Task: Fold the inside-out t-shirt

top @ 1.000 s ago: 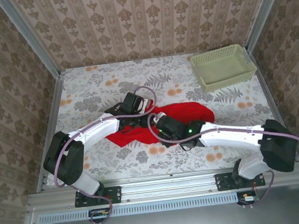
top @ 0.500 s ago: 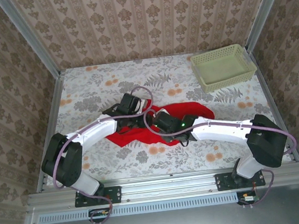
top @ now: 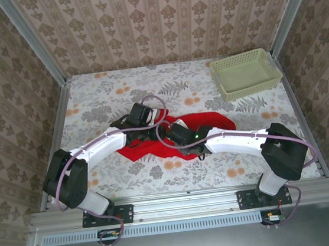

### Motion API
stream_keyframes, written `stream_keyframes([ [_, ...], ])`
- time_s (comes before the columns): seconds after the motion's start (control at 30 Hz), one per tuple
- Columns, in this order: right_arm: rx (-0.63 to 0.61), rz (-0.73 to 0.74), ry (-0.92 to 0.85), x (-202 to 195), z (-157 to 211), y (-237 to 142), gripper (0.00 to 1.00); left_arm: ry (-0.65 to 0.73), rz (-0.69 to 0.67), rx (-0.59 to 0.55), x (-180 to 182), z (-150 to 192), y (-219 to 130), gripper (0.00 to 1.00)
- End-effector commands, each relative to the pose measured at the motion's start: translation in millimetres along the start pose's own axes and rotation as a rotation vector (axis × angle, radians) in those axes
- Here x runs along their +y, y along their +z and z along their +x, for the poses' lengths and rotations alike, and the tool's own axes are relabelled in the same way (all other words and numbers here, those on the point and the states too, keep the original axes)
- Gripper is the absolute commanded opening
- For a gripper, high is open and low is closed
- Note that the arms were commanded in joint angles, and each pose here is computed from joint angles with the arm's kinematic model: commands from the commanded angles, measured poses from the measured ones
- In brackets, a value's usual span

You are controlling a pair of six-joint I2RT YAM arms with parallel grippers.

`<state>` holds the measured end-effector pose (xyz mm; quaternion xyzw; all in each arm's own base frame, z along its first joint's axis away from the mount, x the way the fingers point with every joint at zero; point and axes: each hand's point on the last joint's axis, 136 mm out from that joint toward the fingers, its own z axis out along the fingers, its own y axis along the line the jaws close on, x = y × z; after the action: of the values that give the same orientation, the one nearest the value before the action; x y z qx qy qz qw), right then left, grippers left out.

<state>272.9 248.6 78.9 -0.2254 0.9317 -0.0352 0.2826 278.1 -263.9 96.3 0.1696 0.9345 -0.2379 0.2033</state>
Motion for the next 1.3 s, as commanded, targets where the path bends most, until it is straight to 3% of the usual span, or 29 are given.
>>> stream_keyframes([
  [0.0,0.015,0.058,-0.014,-9.2,-3.5,7.9,0.33,-0.01,0.017,-0.02,-2.0,-0.9,-7.8,0.43],
  [0.23,-0.011,-0.01,-0.023,-1.1,-8.5,-5.2,0.06,-0.024,-0.007,-0.033,6.5,-0.8,-16.8,0.44],
  [0.3,-0.035,-0.027,-0.039,-0.5,-10.5,-19.6,0.0,-0.038,-0.075,-0.051,21.6,-2.8,-26.6,0.42],
  [0.4,-0.157,-0.112,-0.048,-3.3,-10.7,-55.1,0.0,-0.098,-0.259,-0.104,66.6,-3.4,-58.9,0.45],
  [0.57,-0.266,-0.098,0.073,-55.9,3.1,-95.1,0.0,-0.133,-0.426,-0.133,106.2,8.2,-102.1,0.59],
  [0.6,-0.274,-0.086,0.11,-67.1,5.8,-98.8,0.0,-0.148,-0.424,-0.12,106.8,12.8,-101.6,0.64],
  [0.7,-0.281,-0.084,0.239,-92.2,12.3,-101.4,0.0,-0.166,-0.392,-0.09,97.8,20.6,-93.9,0.68],
  [0.97,-0.218,-0.048,0.386,-114.2,25.7,-84.5,0.0,0.195,-0.326,-0.062,12.4,34.9,-74.6,0.8],
  [1.17,-0.214,-0.039,0.42,-121.8,29.0,-81.6,0.0,0.197,-0.498,0.047,32.4,43.6,-46.3,0.82],
  [1.27,-0.217,-0.045,0.414,-123.5,31.9,-80.8,0.0,0.148,-0.448,0.044,31.2,34.8,-31.3,0.78],
])
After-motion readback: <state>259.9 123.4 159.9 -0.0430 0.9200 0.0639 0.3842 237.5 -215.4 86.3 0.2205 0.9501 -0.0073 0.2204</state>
